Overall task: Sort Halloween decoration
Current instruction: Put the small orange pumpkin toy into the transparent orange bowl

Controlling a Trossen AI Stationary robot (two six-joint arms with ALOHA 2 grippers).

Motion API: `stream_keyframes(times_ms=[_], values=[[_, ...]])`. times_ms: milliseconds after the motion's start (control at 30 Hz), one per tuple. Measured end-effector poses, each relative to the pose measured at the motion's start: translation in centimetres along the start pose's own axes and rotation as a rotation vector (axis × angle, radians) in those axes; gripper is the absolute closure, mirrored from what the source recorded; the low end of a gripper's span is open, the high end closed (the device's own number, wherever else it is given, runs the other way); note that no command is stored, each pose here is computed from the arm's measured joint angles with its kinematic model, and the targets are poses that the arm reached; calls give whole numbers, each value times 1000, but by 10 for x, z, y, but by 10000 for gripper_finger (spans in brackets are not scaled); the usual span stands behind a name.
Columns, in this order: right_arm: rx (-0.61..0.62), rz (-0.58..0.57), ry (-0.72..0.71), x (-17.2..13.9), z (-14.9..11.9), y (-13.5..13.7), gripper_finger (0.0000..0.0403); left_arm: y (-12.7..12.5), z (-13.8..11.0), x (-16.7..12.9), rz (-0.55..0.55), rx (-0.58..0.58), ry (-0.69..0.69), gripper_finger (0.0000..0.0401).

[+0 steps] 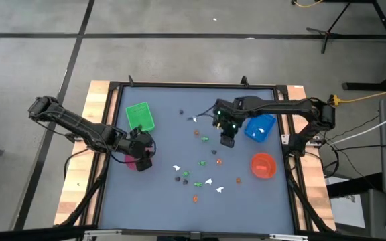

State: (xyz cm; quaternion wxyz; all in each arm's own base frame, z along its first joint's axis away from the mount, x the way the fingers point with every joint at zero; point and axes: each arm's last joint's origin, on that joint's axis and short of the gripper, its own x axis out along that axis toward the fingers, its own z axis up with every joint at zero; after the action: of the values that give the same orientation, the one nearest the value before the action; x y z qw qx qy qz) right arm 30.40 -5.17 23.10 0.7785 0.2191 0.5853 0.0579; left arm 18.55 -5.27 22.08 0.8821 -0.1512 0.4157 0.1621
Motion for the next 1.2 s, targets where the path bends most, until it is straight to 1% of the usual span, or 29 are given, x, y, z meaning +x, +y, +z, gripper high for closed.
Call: stream_keyframes(times_ms=[200, 333, 467, 667, 733, 767, 867, 1000, 1200], values=[[-6, 4, 173, 13, -19, 34, 311, -2, 5, 0, -7, -14, -59, 259], [-4, -4, 272, 21, -33, 59, 311, -3, 5, 0, -6, 47, -60, 259], [-55, -13, 344, 30, -48, 85, 311, -3, 5, 0, -5, 57, -61, 259], [-100, -52, 387, 36, -67, 114, 311, -3, 5, 0, -5, 57, -61, 259], [-113, -106, 395, 33, -74, 119, 311, -3, 5, 0, -6, 57, -61, 259], [-114, -152, 399, 32, -78, 121, 311, -3, 5, 0, -6, 57, -61, 259], [-79, -267, 400, 23, -89, 124, 311, -3, 5, 0, -8, 56, -63, 259], [-26, -353, 370, 11, -100, 129, 311, -3, 5, 0, -10, 55, -65, 259], [-46, -540, 323, 4, -114, 134, 311, -3, 5, 0, -10, 55, -66, 259]])
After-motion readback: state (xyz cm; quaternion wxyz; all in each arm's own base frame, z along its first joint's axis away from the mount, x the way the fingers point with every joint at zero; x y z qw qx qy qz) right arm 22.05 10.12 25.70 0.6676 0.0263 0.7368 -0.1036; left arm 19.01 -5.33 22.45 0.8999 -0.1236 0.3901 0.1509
